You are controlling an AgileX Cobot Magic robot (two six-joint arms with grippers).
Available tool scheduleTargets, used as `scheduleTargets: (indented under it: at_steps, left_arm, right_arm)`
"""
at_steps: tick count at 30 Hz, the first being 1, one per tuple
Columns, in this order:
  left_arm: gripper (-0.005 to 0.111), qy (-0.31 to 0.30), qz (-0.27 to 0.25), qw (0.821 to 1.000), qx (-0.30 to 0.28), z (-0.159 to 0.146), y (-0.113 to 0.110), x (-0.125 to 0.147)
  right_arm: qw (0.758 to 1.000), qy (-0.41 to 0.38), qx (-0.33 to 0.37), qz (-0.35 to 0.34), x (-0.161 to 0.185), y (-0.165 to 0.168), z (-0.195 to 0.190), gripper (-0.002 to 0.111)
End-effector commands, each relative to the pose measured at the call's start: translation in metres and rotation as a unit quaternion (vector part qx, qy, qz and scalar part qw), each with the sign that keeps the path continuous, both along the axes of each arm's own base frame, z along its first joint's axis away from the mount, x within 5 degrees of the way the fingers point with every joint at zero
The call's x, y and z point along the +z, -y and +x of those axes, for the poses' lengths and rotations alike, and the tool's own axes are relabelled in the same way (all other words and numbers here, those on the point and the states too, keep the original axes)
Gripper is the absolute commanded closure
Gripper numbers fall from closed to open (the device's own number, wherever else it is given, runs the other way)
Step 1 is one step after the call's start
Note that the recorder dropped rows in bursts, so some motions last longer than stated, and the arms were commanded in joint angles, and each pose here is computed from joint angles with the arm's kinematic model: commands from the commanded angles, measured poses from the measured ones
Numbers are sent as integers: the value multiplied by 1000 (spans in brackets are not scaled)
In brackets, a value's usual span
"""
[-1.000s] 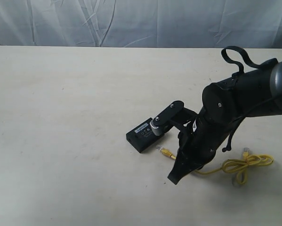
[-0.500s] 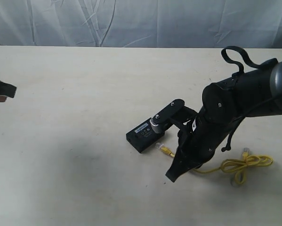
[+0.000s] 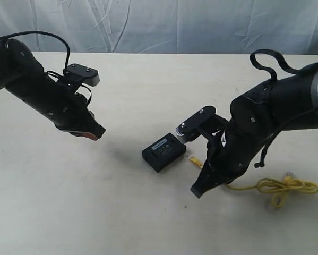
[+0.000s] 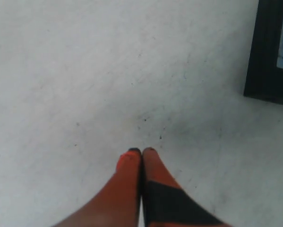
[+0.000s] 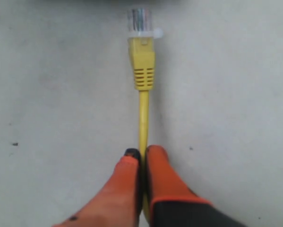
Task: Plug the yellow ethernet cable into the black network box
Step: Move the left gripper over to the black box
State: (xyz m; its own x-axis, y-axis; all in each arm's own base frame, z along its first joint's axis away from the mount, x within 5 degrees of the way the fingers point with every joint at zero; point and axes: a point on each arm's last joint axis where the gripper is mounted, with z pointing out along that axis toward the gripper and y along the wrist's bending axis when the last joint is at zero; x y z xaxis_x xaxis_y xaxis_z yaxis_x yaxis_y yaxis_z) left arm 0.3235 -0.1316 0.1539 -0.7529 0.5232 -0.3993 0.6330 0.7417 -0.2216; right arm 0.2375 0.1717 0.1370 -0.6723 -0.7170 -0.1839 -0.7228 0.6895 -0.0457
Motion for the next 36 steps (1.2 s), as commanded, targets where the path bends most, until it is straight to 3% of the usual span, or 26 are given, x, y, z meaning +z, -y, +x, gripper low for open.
scheduleTargets:
  at_steps: [1,7,14,28,36]
  left_arm:
    - [107,2,-9,1000,-2,1,4,1]
    - [107,0,-10,1000,-1,1,4,1]
    - [107,-1,-11,1000,-2,0,4,1]
    - [107,-11,-14,1000,-5,-2,5,1]
    - [107,22,-11,1000,-9,4,4,2]
  right_arm:
    - [999,31,1,16,-2,-3,6,109]
    - [999,45,12,25,-11,-8,10,109]
    - [994,64,86,30,-11,-26,0,109]
    - [992,59,111,26,-11,-35,-9,109]
    - [993,38,112,10,-10,-31,-13,109]
